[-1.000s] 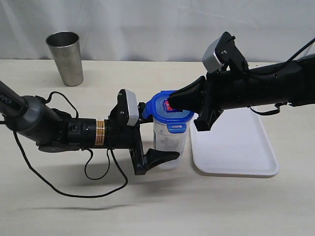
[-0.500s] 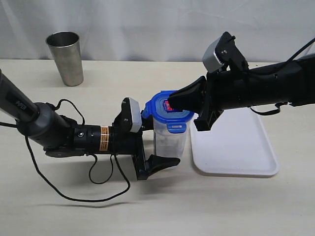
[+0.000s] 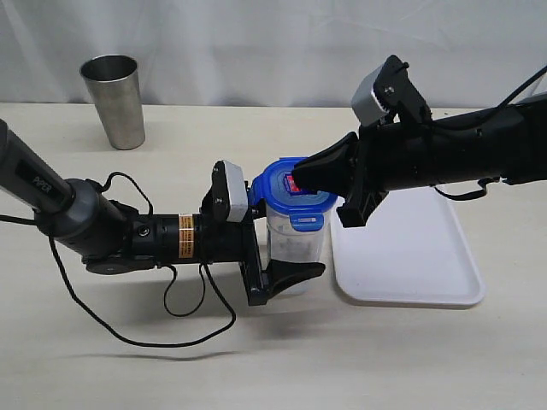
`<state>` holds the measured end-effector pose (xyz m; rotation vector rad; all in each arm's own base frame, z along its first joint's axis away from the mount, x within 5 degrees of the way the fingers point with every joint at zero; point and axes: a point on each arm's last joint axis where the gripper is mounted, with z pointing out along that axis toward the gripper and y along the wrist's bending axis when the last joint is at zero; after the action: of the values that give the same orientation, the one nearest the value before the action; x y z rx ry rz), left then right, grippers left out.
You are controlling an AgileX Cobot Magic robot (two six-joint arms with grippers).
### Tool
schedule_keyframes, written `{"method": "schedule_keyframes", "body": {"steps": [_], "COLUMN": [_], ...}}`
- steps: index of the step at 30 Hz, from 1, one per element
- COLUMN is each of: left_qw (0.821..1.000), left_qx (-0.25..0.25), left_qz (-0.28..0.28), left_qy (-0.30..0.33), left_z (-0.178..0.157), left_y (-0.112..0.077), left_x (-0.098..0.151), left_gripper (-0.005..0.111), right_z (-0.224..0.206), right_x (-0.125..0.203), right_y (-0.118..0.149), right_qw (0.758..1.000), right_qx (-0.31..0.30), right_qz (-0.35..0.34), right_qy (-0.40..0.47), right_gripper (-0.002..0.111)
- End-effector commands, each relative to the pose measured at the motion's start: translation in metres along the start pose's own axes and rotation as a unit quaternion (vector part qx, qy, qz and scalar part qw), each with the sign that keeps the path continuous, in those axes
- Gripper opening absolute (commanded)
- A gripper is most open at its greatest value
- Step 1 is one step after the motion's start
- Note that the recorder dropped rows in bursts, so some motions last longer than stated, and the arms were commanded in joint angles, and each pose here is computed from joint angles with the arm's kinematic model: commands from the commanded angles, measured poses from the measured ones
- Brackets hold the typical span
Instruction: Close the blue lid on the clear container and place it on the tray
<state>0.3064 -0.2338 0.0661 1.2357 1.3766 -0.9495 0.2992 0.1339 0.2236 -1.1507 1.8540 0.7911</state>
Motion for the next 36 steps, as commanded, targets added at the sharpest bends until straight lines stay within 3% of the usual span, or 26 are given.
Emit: {"method": "schedule_keyframes", "body": {"steps": [1,11,18,26,28,29,30,32,33,36], "left_qw": [1.0,1.0,0.994,0.994,0.994,0.994,0.994,0.994,0.994,0.994], "left_qx": [-0.003,0.014,-0.004,-0.013,-0.016,-0.014,-0.014,-0.014,-0.015,-0.029], "left_qz": [0.001,0.005,-0.107,-0.106,-0.106,-0.105,-0.105,-0.105,-0.104,-0.106], "left_qy": [-0.014,-0.016,-0.011,-0.002,0.008,0.009,0.009,0.009,0.009,0.008], "left_z": [0.001,0.001,0.001,0.001,0.001,0.001,0.001,0.001,0.001,-0.007], "left_y": [0.001,-0.002,0.002,0.003,0.003,0.003,0.003,0.003,0.004,0.012], "left_x": [-0.003,-0.003,-0.003,-0.001,0.001,0.001,0.001,0.001,0.001,0.003], "left_gripper": [0.09,0.09,0.09,0.09,0.075,0.056,0.047,0.007,0.0,0.0], "right_z": [0.002,0.002,0.002,0.002,0.002,0.002,0.002,0.002,0.002,-0.002], "right_x": [0.006,0.006,0.006,0.006,0.006,0.006,0.006,0.006,0.006,-0.001], "right_y": [0.001,0.001,0.001,0.001,0.001,0.001,0.001,0.001,0.001,0.004], "right_qw": [1.0,1.0,1.0,1.0,1.0,1.0,1.0,1.0,1.0,1.0], "right_qx": [-0.005,-0.005,-0.005,-0.005,-0.005,-0.005,-0.005,-0.005,-0.005,-0.006], "right_qz": [-0.013,-0.013,-0.013,-0.013,-0.013,-0.013,-0.013,-0.012,-0.01,-0.011], "right_qy": [0.024,0.024,0.024,0.024,0.024,0.024,0.024,0.024,0.024,0.008], "right_gripper": [0.004,0.004,0.004,0.004,0.004,0.004,0.004,0.004,0.004,0.005]}}
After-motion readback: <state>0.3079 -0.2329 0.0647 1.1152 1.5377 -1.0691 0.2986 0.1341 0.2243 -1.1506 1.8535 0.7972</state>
